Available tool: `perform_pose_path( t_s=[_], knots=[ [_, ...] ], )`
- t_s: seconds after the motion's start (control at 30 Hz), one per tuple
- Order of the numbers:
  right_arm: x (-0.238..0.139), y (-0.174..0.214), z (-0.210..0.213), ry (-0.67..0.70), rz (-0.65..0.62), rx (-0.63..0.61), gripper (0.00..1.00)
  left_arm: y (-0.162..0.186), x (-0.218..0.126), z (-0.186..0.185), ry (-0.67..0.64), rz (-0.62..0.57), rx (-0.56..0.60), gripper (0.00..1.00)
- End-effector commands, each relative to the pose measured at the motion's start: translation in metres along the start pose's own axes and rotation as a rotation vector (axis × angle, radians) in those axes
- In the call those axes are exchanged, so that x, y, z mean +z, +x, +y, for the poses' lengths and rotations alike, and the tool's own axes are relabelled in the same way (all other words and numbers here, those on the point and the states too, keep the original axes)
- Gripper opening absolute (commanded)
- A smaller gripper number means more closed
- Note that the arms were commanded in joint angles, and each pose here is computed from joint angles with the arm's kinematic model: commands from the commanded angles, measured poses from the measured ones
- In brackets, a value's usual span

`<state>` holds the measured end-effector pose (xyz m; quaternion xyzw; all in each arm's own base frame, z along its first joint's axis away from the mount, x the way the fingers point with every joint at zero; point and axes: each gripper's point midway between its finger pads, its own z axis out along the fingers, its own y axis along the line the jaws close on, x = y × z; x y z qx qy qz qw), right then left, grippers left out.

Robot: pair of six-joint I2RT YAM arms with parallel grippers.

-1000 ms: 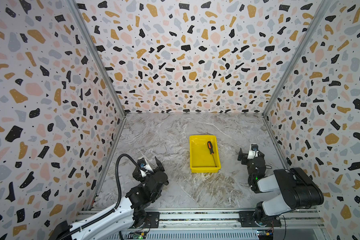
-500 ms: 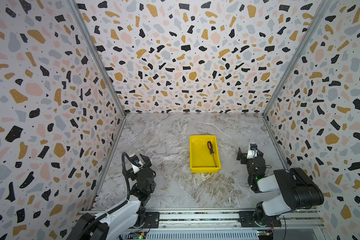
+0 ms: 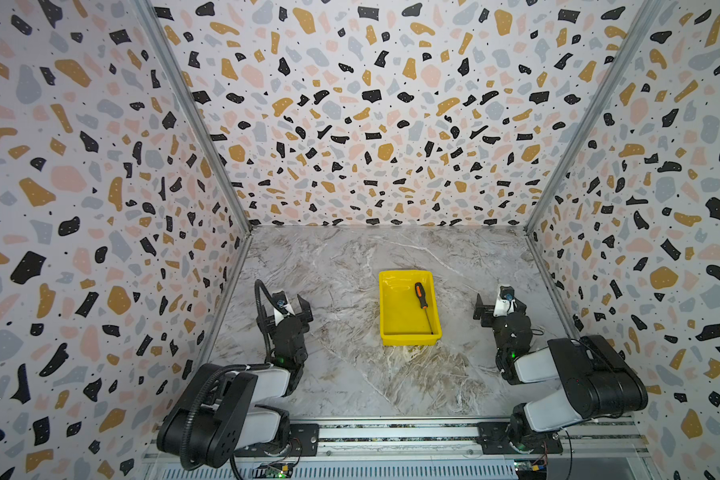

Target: Put the screwdriver in the bin

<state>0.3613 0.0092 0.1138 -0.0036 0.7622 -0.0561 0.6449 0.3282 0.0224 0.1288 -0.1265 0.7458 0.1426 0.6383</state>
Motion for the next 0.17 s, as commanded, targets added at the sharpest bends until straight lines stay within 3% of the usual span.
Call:
perform_pose_path(
  t_s=[0.0,0.13],
  knots=[
    [0.0063,-0.0093,0.0006,-0.022,-0.014,0.013,0.99,-0.0129,0.0016,-0.0045,0.025,-0.038,-0.013,1.0],
    [0.0037,-0.0106,-0.0002,-0.02,-0.024,0.017,0.99,-0.0127,0.0007,-0.0043,0.027,-0.038,-0.012,1.0]
  ],
)
